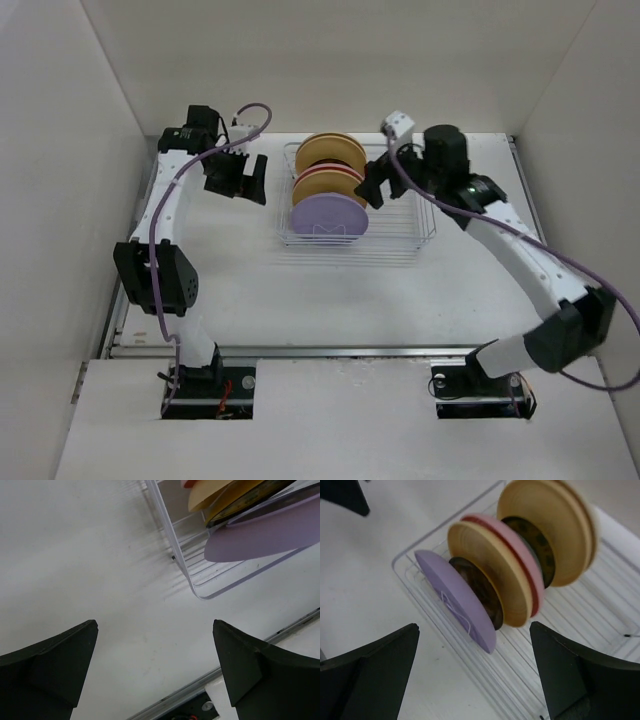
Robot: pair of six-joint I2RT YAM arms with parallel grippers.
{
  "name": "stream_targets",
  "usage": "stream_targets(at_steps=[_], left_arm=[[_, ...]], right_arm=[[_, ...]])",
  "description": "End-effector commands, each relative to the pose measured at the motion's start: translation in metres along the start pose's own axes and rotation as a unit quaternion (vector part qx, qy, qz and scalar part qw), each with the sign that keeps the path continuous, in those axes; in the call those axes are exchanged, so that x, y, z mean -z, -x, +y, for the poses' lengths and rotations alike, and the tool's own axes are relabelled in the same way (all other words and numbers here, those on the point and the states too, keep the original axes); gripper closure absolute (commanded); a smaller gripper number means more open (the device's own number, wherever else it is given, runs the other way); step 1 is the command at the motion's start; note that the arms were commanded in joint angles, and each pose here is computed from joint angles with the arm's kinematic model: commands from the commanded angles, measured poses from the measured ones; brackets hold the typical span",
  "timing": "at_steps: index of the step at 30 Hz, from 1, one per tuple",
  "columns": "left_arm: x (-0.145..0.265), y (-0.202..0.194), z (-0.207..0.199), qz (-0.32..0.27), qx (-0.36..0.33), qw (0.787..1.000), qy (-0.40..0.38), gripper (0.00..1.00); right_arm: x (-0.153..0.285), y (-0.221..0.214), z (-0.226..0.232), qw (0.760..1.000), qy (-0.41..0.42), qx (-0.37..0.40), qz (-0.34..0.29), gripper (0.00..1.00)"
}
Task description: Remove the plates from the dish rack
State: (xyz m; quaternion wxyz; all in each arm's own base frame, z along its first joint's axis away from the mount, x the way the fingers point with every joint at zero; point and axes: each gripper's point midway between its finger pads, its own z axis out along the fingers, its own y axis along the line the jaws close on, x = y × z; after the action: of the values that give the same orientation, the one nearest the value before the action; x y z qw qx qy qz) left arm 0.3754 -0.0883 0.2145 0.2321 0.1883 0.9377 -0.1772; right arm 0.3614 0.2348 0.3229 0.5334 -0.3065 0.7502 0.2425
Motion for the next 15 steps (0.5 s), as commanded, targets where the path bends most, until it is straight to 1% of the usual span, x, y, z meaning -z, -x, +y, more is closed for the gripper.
stream_targets(at_steps=[1,3,4,5,6,7,8,9,12,13,15], left_arm=[[-0.001,0.018,-0.003,-0.039,0.021,0.999,0.002,0.00],[-0.006,0.034,-0.005,-0.045,0.008,0.999,0.003,0.00],[-0.018,0.031,-0.006,-0.025,0.011,1.000,-0.003,0.02],[-0.021,0.034,-0.015,-0.019,0.003,1.000,-0.010,0.02],[-0.026,0.032,-0.018,-0.012,0.001,1.000,-0.013,0.04],[-0.028,0.033,-0.022,-0.010,-0.004,1.000,-0.016,0.04],[-0.036,0.028,-0.027,0.003,-0.005,1.000,-0.022,0.04],[-0.042,0.022,-0.023,0.010,-0.003,1.000,-0.017,0.04],[-0.058,0.014,-0.023,0.027,0.010,0.999,-0.021,0.05],[-0.058,0.014,-0.023,0.027,0.010,0.999,-0.021,0.05],[-0.070,0.006,-0.021,0.045,0.024,0.998,-0.023,0.08]], right_arm=[[-0.039,-0.021,0.011,0.997,0.034,0.056,0.047,0.03],[-0.053,-0.032,0.008,0.996,0.032,0.059,0.066,0.07],[-0.063,-0.033,0.011,0.995,0.033,0.062,0.067,0.07],[-0.075,-0.048,0.008,0.994,0.035,0.057,0.083,0.09],[-0.081,-0.051,0.010,0.994,0.035,0.059,0.088,0.14],[-0.087,-0.059,0.009,0.993,0.028,0.059,0.099,0.16],[-0.091,-0.059,0.006,0.993,0.022,0.059,0.102,0.18],[-0.097,-0.062,0.004,0.993,0.022,0.059,0.103,0.25],[-0.101,-0.058,0.011,0.994,0.024,0.063,0.088,0.39],[-0.101,-0.059,0.012,0.994,0.024,0.063,0.088,0.53],[-0.100,-0.062,0.013,0.994,0.018,0.066,0.089,0.68]])
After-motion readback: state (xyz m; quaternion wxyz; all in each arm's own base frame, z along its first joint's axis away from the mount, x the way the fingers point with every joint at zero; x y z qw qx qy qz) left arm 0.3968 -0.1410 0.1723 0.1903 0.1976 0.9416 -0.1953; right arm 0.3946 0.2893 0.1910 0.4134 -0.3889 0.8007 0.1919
